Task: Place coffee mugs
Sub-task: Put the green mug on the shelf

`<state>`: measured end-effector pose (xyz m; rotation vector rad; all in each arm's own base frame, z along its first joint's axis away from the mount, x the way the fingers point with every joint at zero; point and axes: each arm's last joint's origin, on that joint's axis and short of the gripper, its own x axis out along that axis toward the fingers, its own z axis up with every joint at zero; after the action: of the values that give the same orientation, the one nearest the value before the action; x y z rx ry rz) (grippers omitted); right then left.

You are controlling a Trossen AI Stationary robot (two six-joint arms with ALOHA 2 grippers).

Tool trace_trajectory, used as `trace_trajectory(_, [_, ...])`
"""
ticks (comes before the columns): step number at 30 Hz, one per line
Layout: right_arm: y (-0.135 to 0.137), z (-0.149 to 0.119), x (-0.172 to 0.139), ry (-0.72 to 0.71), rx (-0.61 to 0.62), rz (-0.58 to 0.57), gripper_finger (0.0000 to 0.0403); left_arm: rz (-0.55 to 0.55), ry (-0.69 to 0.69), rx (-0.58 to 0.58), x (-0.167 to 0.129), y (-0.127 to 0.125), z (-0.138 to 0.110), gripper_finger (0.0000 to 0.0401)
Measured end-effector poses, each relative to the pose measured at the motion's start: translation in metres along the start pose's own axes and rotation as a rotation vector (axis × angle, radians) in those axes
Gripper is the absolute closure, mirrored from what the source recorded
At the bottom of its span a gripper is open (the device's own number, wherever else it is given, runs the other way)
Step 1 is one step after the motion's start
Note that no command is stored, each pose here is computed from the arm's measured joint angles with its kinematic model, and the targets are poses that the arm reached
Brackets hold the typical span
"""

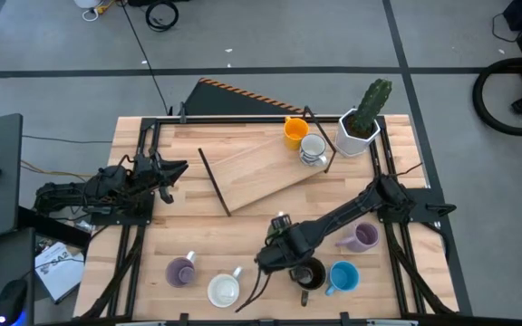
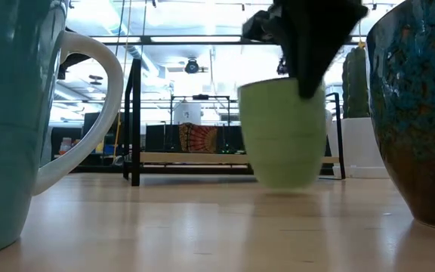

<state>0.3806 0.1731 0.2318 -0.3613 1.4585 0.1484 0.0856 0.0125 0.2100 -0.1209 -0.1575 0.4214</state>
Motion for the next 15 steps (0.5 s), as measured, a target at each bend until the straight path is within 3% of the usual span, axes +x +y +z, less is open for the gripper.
trace_trajectory(7, [-0.030, -0.016, -0.042, -0.048, -0.171, -0.019, 0.0382, 0.000, -0.005, 0.025, 0.000, 0.000, 0.001, 0.0333])
trace_trajectory(15, [-0.094, -0.037, -0.071, -0.076, -0.298, -0.091, 0.0379, 0.001, -0.027, 0.084, 0.000, 0.000, 0.003, 0.0333])
